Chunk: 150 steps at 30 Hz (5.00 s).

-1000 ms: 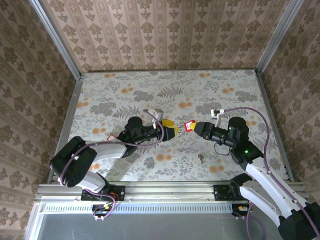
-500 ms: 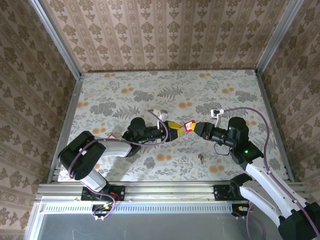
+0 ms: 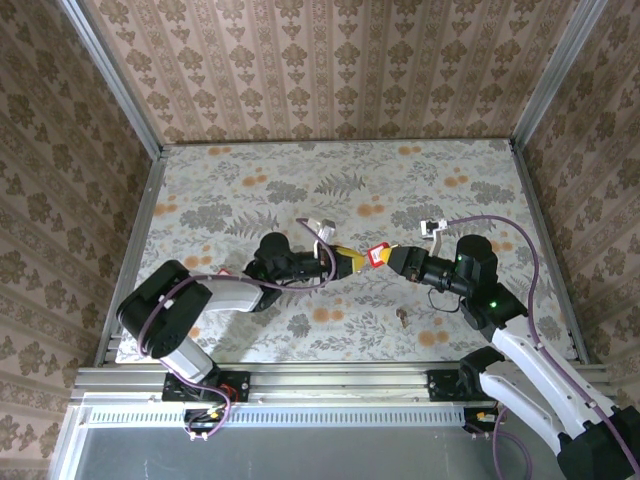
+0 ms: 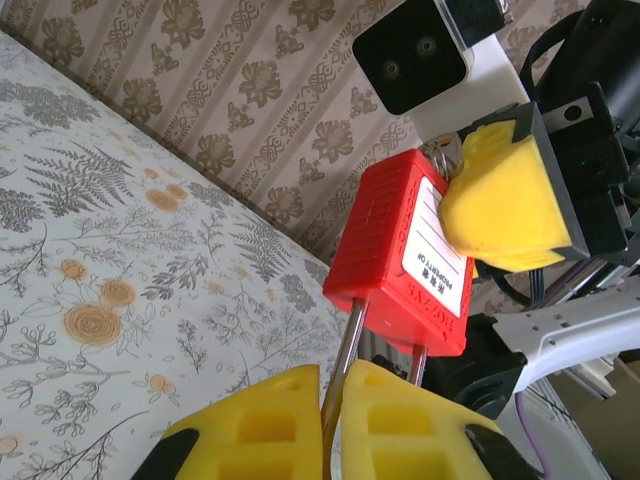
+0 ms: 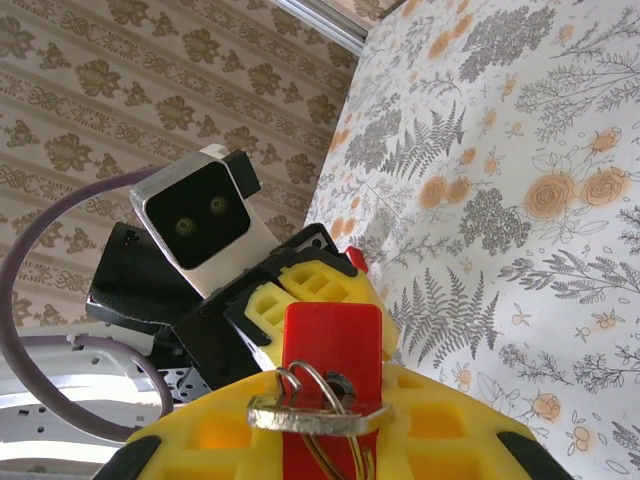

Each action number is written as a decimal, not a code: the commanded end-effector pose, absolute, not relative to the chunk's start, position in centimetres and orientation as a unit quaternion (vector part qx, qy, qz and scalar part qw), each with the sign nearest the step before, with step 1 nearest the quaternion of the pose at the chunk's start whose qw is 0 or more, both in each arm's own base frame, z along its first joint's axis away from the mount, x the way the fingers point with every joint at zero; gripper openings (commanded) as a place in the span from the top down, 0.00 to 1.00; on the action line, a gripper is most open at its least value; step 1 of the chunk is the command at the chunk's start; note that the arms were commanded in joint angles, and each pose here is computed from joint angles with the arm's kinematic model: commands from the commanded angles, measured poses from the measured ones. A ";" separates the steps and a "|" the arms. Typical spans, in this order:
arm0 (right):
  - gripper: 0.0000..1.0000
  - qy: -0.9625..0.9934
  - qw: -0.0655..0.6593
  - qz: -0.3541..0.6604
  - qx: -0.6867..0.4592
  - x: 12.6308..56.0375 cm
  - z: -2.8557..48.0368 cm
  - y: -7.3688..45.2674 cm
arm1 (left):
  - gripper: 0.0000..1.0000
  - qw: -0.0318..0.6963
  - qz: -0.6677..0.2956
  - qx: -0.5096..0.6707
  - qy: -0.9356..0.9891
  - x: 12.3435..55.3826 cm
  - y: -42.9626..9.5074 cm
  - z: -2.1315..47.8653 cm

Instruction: Unlock with the key

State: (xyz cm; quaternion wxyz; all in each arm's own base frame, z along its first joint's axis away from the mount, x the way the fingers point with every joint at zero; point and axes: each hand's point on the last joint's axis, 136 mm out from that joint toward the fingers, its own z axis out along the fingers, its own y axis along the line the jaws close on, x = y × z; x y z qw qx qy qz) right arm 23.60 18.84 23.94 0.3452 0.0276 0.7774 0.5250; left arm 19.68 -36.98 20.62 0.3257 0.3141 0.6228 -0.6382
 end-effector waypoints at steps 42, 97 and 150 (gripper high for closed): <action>1.00 0.804 0.498 0.321 0.052 29.0 18.0 14.6 | 0.20 0.467 -0.407 0.263 0.740 20.7 -25.7 25.0; 1.00 0.796 0.554 0.055 -0.236 30.2 9.5 26.5 | 0.21 0.465 -0.369 0.204 0.778 21.4 -21.5 22.3; 1.00 0.747 0.608 0.205 -0.173 26.0 18.5 22.4 | 0.25 0.286 -0.477 0.009 0.831 22.0 -25.9 17.8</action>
